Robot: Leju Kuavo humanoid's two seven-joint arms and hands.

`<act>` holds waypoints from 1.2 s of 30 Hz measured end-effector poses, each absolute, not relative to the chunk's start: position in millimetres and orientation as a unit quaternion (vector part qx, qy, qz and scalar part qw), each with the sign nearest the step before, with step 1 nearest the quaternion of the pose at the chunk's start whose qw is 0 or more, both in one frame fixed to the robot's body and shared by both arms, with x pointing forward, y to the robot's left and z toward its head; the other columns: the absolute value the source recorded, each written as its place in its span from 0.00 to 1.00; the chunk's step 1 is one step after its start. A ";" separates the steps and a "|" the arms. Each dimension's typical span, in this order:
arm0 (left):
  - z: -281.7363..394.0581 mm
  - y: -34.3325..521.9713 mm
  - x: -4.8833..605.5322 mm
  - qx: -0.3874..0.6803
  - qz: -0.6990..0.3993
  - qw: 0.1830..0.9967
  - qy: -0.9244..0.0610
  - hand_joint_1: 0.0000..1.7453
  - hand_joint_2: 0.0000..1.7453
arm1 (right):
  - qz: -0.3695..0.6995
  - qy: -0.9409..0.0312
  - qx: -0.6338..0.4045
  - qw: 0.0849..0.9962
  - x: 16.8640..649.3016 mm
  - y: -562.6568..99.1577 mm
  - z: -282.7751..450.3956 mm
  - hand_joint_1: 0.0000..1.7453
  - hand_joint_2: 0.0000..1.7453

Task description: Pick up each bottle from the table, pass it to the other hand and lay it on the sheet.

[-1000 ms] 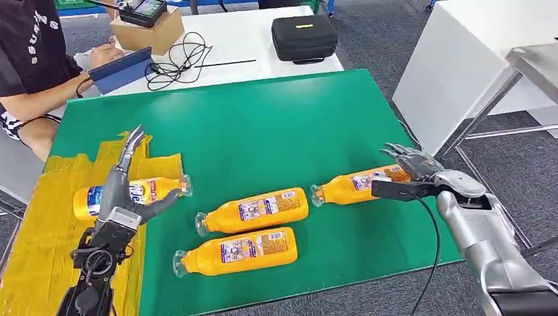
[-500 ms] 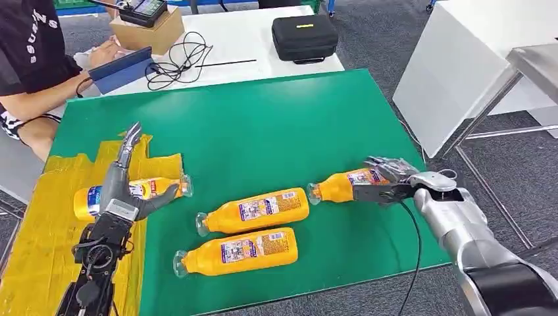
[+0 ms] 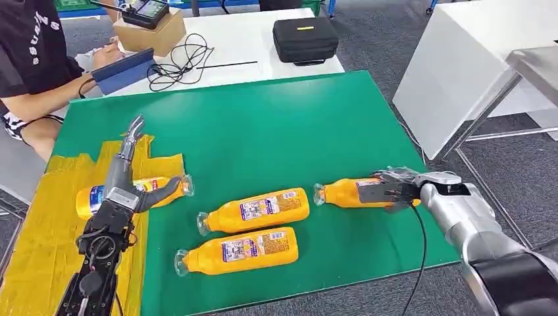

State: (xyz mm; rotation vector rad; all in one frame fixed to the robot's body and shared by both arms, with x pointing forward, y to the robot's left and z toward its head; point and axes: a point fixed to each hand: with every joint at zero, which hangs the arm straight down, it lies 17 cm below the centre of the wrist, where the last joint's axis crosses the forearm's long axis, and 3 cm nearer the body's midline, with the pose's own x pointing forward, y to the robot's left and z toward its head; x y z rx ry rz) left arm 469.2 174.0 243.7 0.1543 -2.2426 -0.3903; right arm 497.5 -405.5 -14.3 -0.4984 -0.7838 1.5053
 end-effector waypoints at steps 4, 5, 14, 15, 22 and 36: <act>240.7 173.6 470.2 0.060 -0.156 0.421 -0.892 0.00 1.00 | 0.654 -0.341 -0.233 0.634 500.3 -410.2 -13.0 1.00 1.00; 240.5 173.6 470.3 0.060 -0.156 0.421 -0.892 0.00 1.00 | 0.654 -0.340 -0.234 0.634 500.6 -410.6 -12.8 1.00 1.00; 234.0 174.0 470.2 0.060 -0.156 0.431 -0.887 0.00 1.00 | 0.633 -0.381 -0.301 0.603 519.9 -405.8 -1.7 1.00 1.00; 234.0 174.1 470.3 0.060 -0.156 0.431 -0.887 0.00 1.00 | 0.632 -0.382 -0.301 0.603 519.9 -404.9 -2.1 1.00 1.00; 233.3 174.3 470.1 0.060 -0.156 0.431 -0.886 0.00 1.00 | 0.632 -0.384 -0.301 0.602 519.4 -401.0 -3.9 1.00 1.00; 215.0 159.7 466.2 -0.031 -0.141 0.501 -0.853 0.00 1.00 | 0.389 -0.578 -0.413 0.587 546.1 -361.3 78.9 1.00 1.00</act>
